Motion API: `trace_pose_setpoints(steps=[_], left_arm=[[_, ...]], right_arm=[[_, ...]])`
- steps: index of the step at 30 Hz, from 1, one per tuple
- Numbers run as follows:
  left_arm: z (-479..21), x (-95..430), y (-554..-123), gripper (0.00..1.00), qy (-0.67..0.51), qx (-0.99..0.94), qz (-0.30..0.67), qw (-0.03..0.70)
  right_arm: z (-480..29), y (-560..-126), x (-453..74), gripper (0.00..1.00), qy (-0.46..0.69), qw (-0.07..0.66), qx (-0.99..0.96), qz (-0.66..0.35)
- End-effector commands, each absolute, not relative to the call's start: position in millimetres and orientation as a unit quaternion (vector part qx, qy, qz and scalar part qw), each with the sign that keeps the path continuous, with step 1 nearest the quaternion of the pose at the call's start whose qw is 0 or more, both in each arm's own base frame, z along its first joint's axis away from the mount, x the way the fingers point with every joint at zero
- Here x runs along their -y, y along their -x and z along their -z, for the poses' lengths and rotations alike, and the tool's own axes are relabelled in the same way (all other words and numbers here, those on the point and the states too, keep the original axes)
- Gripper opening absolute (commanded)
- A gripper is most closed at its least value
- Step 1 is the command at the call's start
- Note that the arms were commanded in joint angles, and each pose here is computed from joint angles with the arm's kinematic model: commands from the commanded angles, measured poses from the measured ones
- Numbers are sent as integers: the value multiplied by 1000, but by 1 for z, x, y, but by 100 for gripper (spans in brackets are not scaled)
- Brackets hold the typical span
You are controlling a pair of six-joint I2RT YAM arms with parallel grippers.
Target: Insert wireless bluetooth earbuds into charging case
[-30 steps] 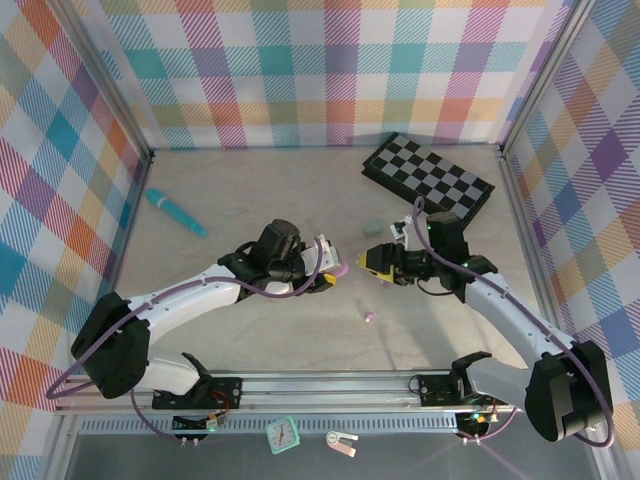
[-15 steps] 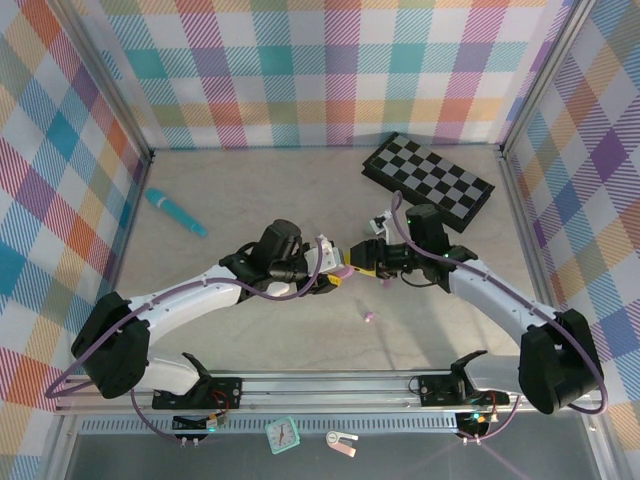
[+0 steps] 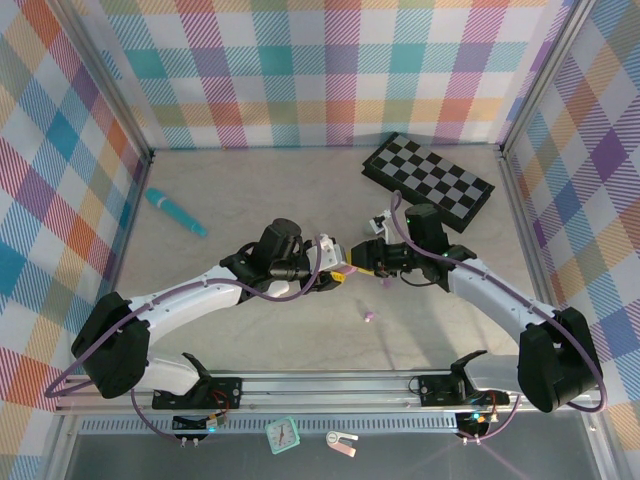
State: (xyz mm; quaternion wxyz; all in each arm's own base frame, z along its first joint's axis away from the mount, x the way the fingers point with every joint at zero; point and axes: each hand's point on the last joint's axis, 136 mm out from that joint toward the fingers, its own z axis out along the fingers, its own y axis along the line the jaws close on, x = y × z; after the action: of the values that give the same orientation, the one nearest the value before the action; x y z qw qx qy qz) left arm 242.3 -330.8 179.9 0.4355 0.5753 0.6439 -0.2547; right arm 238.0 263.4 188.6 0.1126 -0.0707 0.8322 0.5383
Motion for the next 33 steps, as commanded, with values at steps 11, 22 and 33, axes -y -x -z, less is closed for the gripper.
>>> trace_pose_setpoints(steps=[11, 22, 33], left_arm=[[-238, 337, -238, 72, -513, -572, 303, 565], [-304, 315, -224, 76, -382, -460, 434, 674], [-322, 323, -229, 71, -384, -423, 465, 676]], right_arm=[[-236, -234, -268, 18, 73, 144, -791, -590], [-296, -223, -268, 14, 45, 134, -706, -694], [-329, -222, -267, 8, 26, 127, -665, -736]])
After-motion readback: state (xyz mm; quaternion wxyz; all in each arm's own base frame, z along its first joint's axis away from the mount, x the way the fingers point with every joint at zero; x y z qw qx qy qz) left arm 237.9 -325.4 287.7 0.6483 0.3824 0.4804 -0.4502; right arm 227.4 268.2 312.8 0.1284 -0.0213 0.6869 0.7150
